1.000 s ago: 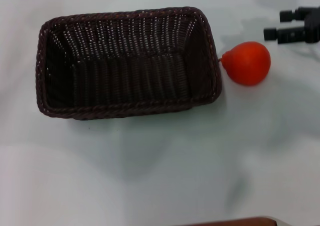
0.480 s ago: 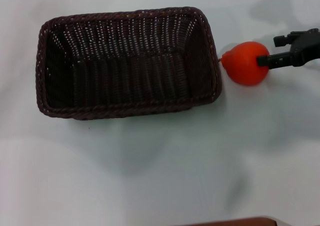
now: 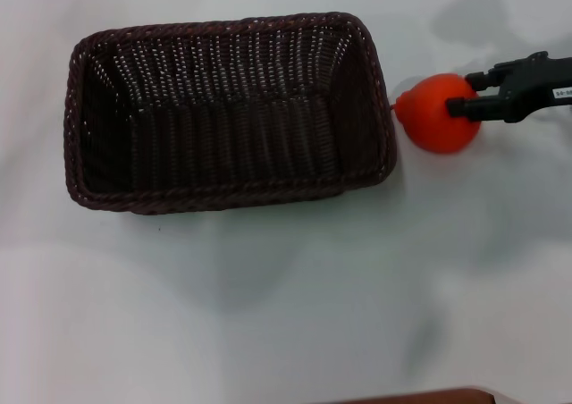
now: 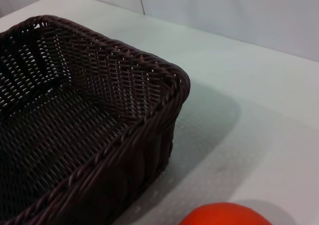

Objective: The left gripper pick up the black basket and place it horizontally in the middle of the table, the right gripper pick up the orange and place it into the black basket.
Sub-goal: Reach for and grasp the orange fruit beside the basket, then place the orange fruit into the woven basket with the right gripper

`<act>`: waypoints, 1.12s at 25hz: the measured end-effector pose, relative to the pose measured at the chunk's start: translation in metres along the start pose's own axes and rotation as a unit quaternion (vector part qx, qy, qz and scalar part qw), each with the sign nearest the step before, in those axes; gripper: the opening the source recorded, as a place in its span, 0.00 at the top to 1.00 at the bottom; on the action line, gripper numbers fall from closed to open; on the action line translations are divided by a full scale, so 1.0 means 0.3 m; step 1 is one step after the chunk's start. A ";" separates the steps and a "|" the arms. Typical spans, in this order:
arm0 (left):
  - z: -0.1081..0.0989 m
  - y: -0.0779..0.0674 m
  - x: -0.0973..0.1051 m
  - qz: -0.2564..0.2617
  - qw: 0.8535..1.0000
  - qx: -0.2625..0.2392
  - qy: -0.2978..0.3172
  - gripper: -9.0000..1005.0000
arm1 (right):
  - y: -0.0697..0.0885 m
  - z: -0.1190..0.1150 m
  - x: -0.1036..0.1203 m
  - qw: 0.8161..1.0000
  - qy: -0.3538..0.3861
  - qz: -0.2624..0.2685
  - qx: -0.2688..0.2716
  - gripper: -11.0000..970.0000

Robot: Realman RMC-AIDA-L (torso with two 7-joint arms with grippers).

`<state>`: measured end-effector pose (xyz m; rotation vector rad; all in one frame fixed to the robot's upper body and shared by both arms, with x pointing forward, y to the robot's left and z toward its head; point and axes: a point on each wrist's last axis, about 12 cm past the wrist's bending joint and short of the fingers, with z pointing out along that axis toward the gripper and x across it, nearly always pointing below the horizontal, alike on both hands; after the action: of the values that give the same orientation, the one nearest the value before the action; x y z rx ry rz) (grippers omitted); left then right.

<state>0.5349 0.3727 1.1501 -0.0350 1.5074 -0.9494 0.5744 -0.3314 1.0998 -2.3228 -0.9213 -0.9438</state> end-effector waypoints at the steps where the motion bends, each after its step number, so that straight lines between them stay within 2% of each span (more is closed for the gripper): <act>1: 0.000 0.000 0.000 0.000 1.000 0.000 0.000 0.12 | 0.000 0.003 0.001 1.000 -0.001 -0.001 0.000 0.19; 4: 0.001 0.000 -0.001 0.000 1.000 0.000 0.000 0.12 | -0.002 0.010 0.003 1.000 -0.006 -0.004 0.001 0.25; 10: 0.008 -0.002 -0.004 0.001 1.000 0.003 0.000 0.12 | 0.005 0.013 0.007 1.000 -0.001 -0.005 -0.006 0.49; 12: 0.008 -0.002 -0.004 0.001 1.000 0.003 0.000 0.12 | 0.015 0.001 0.009 1.000 0.016 0.003 -0.015 0.74; 17: 0.008 -0.003 -0.003 0.001 1.000 0.005 0.001 0.12 | 0.045 -0.056 0.025 0.993 0.109 0.031 -0.043 0.79; 21: 0.001 -0.003 0.000 0.000 1.000 0.005 0.002 0.12 | 0.050 -0.130 0.050 0.968 0.240 0.047 -0.052 0.83; 25: -0.005 -0.002 0.004 -0.004 1.000 0.003 0.002 0.12 | -0.006 -0.164 0.106 0.930 0.366 0.019 -0.009 0.86; 28: -0.005 -0.004 0.006 -0.007 1.000 0.005 0.003 0.12 | -0.072 -0.122 0.167 0.912 0.408 -0.013 0.053 0.87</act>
<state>0.5325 0.3717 1.1491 -0.0346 1.5090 -0.9693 0.5701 -0.3193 1.1644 -1.5613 -0.6100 -1.6352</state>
